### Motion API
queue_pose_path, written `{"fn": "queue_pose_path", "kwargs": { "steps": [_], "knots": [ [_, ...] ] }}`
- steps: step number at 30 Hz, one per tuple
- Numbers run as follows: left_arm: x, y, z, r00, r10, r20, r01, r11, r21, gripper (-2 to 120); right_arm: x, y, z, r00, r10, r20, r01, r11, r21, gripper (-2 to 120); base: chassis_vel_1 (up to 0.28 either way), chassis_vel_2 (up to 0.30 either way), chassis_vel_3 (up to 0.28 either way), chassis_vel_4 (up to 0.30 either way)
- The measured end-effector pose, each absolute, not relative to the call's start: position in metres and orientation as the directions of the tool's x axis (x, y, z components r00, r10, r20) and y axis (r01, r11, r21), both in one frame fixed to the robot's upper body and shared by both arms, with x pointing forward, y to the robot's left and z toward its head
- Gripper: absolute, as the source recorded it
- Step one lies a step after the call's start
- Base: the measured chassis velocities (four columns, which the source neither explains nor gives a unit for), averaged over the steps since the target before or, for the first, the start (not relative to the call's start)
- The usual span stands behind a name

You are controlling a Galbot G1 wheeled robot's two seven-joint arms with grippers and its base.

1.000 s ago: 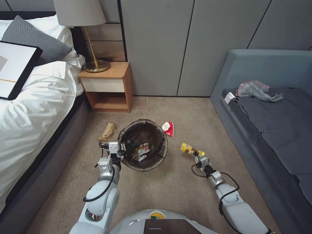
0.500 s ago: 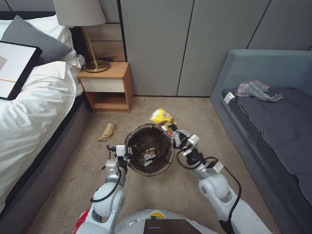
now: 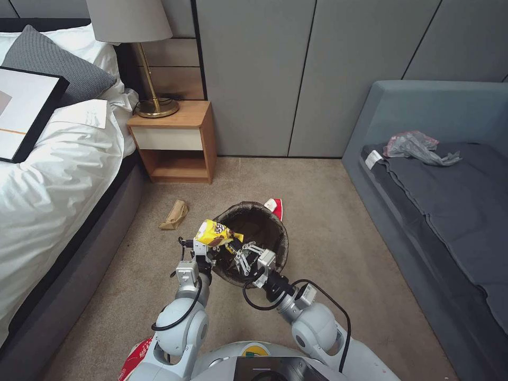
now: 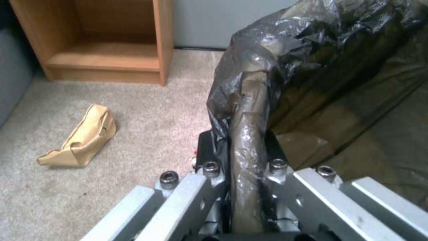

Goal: Pick up the trash bin, then pick up the garbage from the floor and place it into the trash bin.

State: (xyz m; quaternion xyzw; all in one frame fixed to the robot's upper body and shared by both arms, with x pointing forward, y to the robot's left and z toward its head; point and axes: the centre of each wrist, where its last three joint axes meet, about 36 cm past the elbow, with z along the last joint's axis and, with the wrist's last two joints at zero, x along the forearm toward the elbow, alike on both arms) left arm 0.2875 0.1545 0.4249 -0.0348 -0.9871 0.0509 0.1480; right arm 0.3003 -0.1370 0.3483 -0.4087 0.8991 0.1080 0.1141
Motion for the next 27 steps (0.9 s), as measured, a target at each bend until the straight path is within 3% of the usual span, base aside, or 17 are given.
{"fn": "queue_pose_path", "kwargs": {
  "steps": [15, 27],
  "knots": [
    [0.286, 0.156, 0.428, -0.956, 0.082, 0.282, 0.052, 0.992, -0.111, 3, 0.308, -0.150, 0.324, -0.682, -0.685, -0.256, -0.721, 0.688, 0.081, 0, 0.000, 0.000, 0.000, 0.000],
    [0.285, 0.157, 0.429, -0.954, 0.085, 0.286, 0.057, 0.993, -0.108, 3, 0.312, -0.157, 0.324, -0.694, -0.678, -0.245, -0.709, 0.702, 0.064, 40, 0.000, 0.000, 0.000, 0.000]
  ]
}}
